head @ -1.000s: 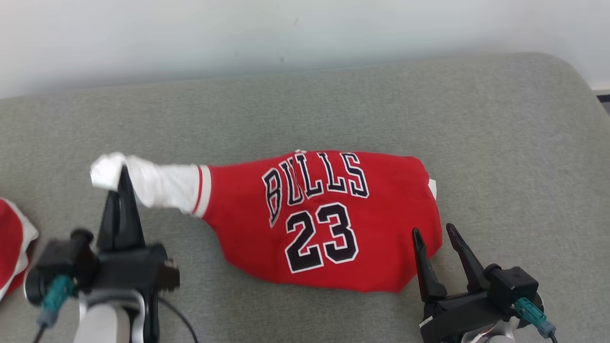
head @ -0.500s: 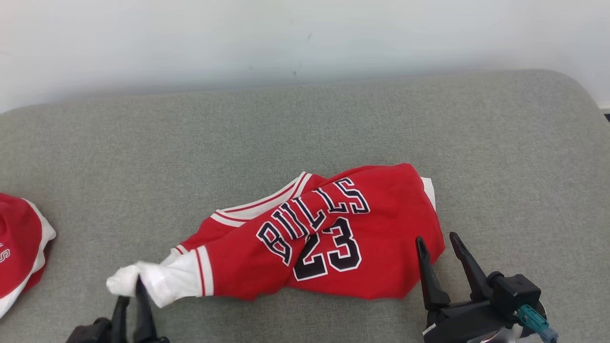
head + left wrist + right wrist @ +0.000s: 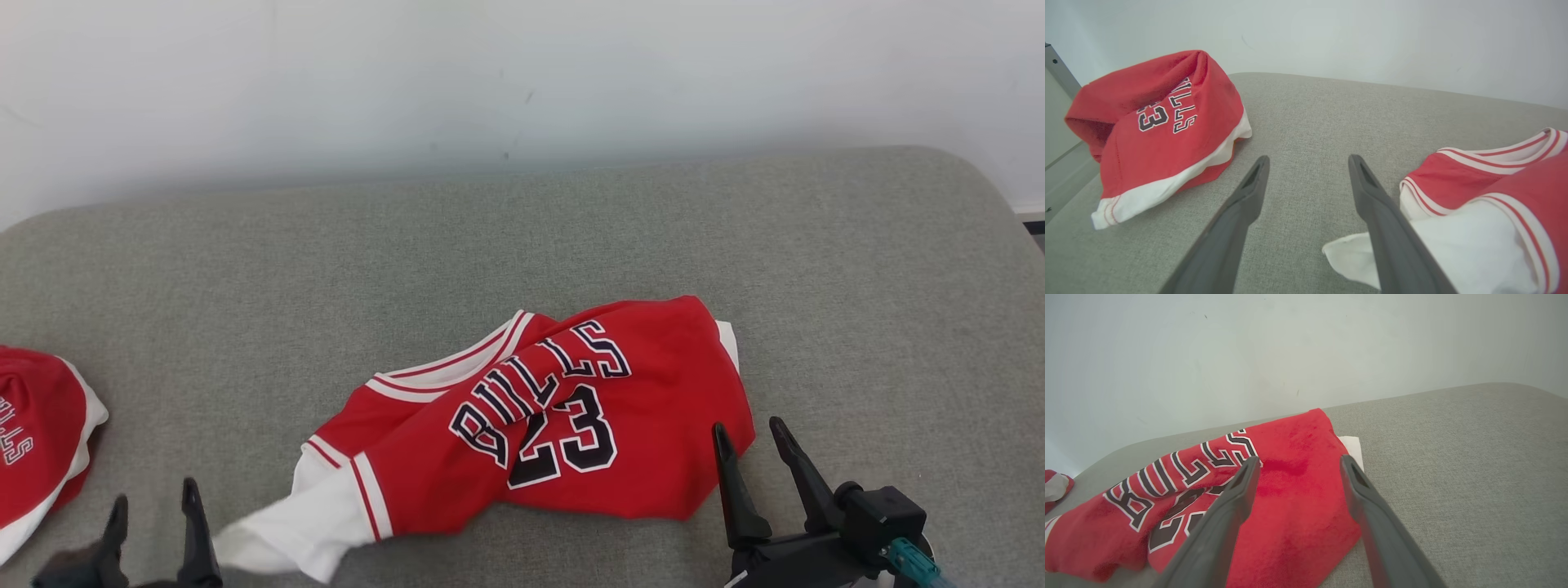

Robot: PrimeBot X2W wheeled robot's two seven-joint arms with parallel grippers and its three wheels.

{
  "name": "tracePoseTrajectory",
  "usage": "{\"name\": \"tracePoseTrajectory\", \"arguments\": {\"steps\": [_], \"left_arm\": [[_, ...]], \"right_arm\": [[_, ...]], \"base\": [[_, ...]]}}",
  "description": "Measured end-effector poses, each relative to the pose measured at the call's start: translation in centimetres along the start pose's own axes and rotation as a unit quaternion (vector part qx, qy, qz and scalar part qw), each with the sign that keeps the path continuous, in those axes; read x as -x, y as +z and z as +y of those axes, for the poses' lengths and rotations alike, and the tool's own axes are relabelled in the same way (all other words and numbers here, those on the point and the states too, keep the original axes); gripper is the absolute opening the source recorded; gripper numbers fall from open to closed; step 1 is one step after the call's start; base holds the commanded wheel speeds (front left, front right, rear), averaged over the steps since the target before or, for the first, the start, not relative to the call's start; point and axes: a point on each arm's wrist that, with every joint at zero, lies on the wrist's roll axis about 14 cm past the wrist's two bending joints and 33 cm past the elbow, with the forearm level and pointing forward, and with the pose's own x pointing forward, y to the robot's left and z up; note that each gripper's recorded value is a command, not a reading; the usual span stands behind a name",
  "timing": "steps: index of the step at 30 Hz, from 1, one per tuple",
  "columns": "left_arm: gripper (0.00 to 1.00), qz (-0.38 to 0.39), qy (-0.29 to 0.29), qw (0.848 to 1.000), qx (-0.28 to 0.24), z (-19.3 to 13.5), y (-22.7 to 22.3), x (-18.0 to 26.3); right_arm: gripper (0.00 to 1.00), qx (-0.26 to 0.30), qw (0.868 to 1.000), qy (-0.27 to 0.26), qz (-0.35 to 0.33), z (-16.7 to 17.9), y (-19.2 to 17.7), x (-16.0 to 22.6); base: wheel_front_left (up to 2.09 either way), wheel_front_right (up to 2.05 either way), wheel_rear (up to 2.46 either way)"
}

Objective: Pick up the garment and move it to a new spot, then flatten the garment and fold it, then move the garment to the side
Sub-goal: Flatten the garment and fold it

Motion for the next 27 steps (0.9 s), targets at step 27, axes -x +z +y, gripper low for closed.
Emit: {"name": "tracePoseTrajectory", "arguments": {"steps": [27], "left_arm": [[1.00,0.200,-0.303,0.931,-0.029,-22.8,0.5,-9.9]], "right_arm": [[1.00,-0.002,0.994,-0.106,-0.002,-6.4,0.3,2.8]], "base": [[0.00,0.00,0.00]]}}
